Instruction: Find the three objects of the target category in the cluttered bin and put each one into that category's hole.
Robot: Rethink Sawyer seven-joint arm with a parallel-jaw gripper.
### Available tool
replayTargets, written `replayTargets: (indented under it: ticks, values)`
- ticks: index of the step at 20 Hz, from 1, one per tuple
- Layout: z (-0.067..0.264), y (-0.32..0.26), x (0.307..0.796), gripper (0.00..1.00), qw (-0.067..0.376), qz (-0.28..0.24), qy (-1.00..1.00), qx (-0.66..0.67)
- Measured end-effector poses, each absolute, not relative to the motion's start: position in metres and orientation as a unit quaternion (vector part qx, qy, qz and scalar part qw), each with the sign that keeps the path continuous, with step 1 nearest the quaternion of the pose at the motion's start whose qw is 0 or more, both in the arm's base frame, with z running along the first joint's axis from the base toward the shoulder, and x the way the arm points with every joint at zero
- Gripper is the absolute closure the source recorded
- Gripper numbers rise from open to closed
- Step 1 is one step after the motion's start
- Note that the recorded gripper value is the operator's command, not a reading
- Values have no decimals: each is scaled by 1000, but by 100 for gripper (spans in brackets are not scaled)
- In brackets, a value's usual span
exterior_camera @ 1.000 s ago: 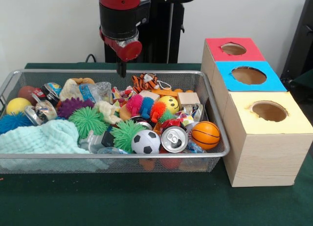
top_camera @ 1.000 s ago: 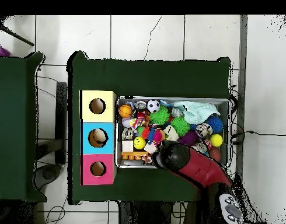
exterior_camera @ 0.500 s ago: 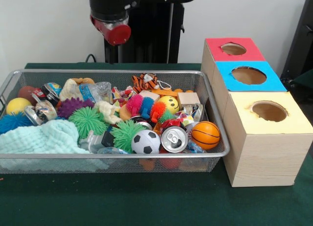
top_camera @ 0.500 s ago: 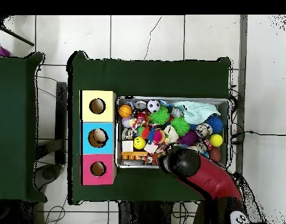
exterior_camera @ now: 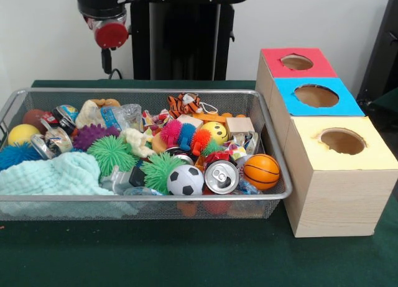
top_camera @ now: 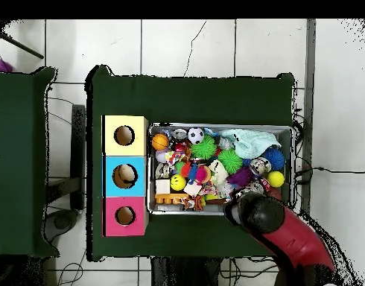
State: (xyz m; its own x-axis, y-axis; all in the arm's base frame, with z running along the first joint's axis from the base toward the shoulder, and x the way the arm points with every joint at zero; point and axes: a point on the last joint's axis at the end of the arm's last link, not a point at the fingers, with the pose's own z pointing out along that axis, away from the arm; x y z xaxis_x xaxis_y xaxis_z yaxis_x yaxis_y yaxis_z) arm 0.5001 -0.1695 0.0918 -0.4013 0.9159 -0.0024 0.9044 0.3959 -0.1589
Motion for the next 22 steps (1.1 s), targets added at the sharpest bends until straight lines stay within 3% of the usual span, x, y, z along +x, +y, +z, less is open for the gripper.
replayTargets:
  ticks: [11,22]
  values:
    - [70,-187,481,100,68,70,-821,-562]
    - [70,-180,487,100,55,69,-824,-559]
